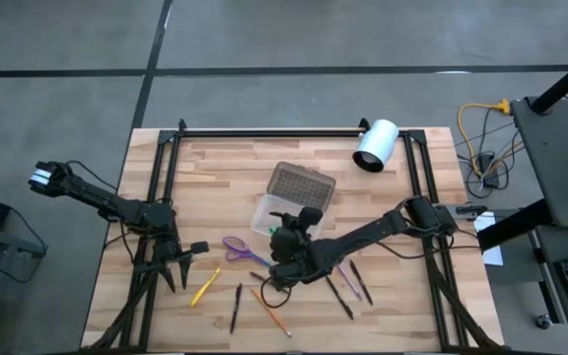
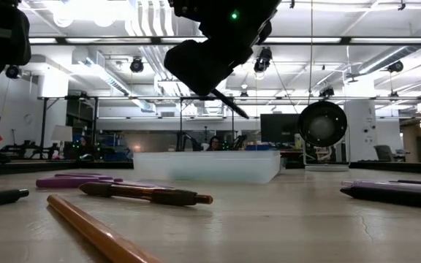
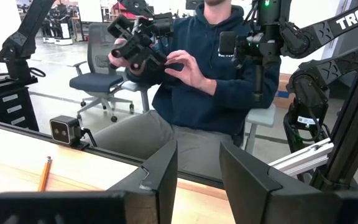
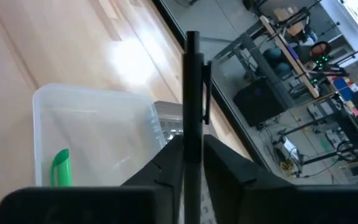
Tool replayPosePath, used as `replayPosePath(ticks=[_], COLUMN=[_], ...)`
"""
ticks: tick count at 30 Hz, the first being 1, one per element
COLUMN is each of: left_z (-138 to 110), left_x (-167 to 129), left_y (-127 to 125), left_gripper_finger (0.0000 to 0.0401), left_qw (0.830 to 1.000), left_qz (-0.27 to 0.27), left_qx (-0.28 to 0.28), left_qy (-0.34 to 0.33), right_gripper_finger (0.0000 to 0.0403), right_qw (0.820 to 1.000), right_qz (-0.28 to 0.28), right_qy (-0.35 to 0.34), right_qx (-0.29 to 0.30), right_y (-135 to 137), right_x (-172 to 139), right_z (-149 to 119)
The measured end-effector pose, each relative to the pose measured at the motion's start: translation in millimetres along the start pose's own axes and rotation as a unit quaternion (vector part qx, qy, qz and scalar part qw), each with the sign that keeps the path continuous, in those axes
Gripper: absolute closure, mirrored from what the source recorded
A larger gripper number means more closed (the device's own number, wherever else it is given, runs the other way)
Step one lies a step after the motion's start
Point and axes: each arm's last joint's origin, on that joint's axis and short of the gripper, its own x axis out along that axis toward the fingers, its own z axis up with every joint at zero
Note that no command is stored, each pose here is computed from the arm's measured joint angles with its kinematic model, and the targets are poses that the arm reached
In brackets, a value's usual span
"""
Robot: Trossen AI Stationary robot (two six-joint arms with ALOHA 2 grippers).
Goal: Pick & place school supplies into a supply box
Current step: Put the black pen into the supply box
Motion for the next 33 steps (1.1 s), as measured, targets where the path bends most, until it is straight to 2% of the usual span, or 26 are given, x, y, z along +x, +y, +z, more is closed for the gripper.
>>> replayPosePath(ticks=[8,18,22,26,29,33], left_z=[0,0,0,0,0,0], left_x=[0,0,0,0,0,0], left_y=[0,0,0,0,0,0], left_gripper_finger=[0.0296,0.0296,0.0296,0.0296,0.0296,0.0296], left_qw=[1.0,1.0,1.0,1.0,1.0,1.0], left_qz=[0.0,0.0,0.0,0.0,0.0,0.0], left_qx=[0.0,0.0,0.0,0.0,0.0,0.0], left_qy=[0.0,0.0,0.0,0.0,0.0,0.0], right_gripper_finger=[0.0294,0.0297,0.0302,0.0307,0.031,0.0316], right_qw=[1.0,1.0,0.997,0.981,0.96,0.917], right_qz=[0.001,0.012,0.07,0.164,0.237,0.326], right_qy=[0.001,0.006,0.041,0.1,0.147,0.227], right_qx=[-0.008,-0.008,-0.01,-0.012,-0.008,0.043], right_y=[0,1,6,12,15,17], right_x=[0,-2,-4,-9,-13,-19], right_z=[0,-1,-4,-7,-8,-6])
